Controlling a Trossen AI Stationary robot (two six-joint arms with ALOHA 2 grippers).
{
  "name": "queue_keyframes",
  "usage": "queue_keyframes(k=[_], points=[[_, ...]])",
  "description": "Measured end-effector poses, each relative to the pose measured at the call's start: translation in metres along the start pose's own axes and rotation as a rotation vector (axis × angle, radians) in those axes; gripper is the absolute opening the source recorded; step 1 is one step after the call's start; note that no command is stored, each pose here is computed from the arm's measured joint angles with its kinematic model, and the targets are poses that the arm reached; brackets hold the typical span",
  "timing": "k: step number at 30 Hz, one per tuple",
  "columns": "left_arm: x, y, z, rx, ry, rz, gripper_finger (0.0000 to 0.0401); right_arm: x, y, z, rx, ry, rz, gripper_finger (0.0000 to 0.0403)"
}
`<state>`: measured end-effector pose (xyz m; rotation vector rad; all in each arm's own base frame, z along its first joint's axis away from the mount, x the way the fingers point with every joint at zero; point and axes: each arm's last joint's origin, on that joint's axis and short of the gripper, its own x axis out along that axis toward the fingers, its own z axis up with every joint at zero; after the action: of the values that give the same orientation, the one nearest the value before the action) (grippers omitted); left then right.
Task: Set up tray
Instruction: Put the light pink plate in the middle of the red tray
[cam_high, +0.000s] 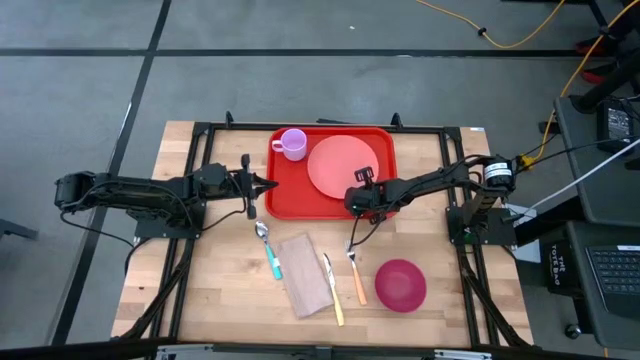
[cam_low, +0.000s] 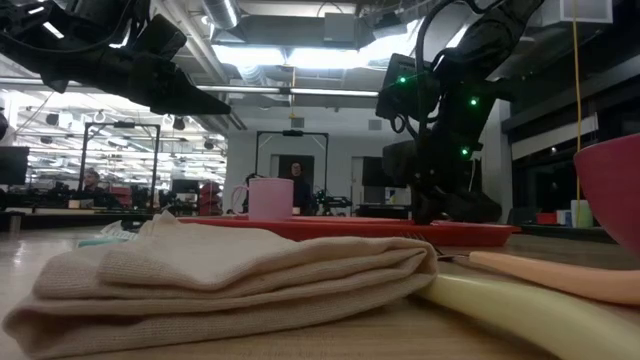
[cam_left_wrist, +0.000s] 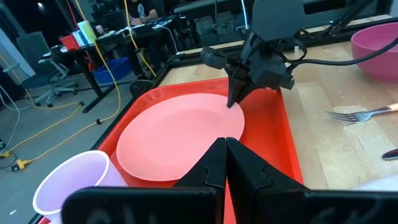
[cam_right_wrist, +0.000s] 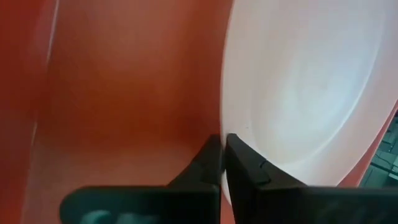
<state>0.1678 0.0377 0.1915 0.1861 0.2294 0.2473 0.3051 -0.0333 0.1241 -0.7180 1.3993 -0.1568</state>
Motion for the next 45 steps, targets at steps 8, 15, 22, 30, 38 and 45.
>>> queue_keyframes(k=[8,15,22,30,38,45], points=[[0.0,0.0,0.0,0.0,0.0,0.0,0.0002,0.0,0.0,-0.002,-0.008,0.02,-0.005,0.001],[0.0,0.0,0.0,0.0,0.0,0.0,0.0005,0.0,0.0,-0.002,-0.01,0.018,0.007,0.0008],[0.0,0.0,0.0,0.0,0.0,0.0,0.0001,-0.001,0.0,-0.003,-0.058,0.018,0.014,0.0008],[0.0,0.0,0.0,0.0,0.0,-0.001,0.0005,0.004,-0.007,-0.007,-0.033,0.024,0.017,0.0008],[0.0,0.0,0.0,-0.01,0.005,-0.002,0.0003,0.008,-0.013,-0.011,-0.009,0.04,0.018,0.0008],[0.0,-0.001,-0.003,-0.009,0.029,-0.007,0.0002,0.008,-0.013,-0.013,-0.012,0.056,0.022,0.0009]])
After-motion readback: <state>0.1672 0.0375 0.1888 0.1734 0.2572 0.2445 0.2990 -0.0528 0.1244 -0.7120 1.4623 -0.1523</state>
